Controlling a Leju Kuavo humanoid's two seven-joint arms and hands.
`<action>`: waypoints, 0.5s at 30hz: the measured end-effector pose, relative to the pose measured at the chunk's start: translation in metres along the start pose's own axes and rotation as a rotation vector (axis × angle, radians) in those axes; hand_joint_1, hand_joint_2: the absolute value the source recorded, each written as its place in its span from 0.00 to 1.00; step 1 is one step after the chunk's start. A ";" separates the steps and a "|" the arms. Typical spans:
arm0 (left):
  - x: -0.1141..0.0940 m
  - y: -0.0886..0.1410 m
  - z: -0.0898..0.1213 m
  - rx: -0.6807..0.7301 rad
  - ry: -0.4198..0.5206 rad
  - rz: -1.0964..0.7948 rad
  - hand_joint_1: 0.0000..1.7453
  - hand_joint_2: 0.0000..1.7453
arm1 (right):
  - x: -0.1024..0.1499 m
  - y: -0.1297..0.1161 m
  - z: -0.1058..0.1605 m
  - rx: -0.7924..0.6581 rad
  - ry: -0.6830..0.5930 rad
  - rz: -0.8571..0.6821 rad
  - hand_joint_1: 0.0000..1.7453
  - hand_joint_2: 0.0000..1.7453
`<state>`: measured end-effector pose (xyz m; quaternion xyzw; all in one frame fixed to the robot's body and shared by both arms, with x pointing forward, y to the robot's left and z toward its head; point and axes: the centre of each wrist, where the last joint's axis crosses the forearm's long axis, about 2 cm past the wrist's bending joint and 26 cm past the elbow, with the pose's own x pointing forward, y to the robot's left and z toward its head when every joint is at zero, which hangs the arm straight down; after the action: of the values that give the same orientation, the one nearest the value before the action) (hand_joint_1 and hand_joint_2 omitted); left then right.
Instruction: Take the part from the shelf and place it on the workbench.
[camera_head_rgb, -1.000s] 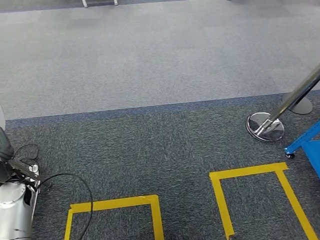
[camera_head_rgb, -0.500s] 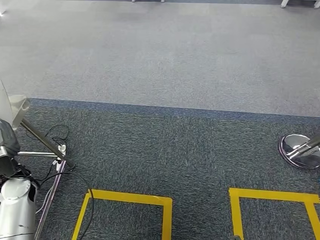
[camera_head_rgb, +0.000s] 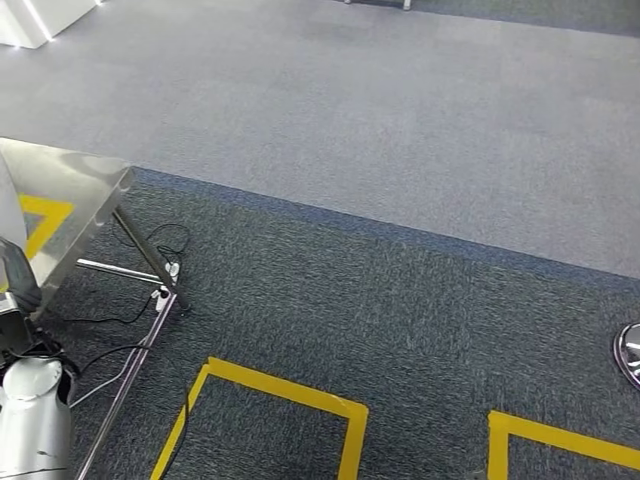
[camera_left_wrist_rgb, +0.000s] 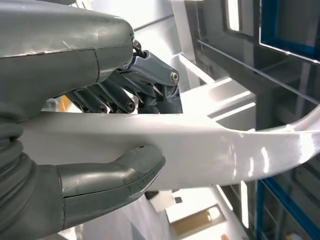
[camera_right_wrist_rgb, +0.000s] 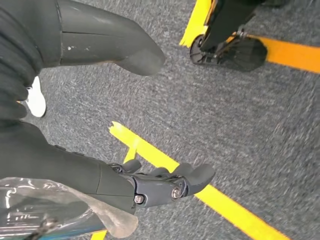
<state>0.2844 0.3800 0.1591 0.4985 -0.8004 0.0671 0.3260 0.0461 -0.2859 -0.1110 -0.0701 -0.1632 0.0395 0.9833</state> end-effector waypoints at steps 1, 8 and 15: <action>0.000 0.000 0.000 -0.002 -0.001 -0.002 1.00 1.00 | 0.001 0.000 0.000 0.002 -0.002 0.000 0.00 1.00; 0.001 -0.001 0.003 -0.007 0.003 0.000 1.00 1.00 | -0.003 -0.001 0.001 0.005 0.005 0.002 0.00 1.00; 0.000 -0.001 0.005 -0.014 0.009 -0.004 1.00 1.00 | -0.001 -0.001 0.000 0.005 0.000 0.004 0.00 1.00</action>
<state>0.2832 0.3771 0.1556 0.4975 -0.7983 0.0630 0.3334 0.0448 -0.2868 -0.1111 -0.0680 -0.1628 0.0420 0.9834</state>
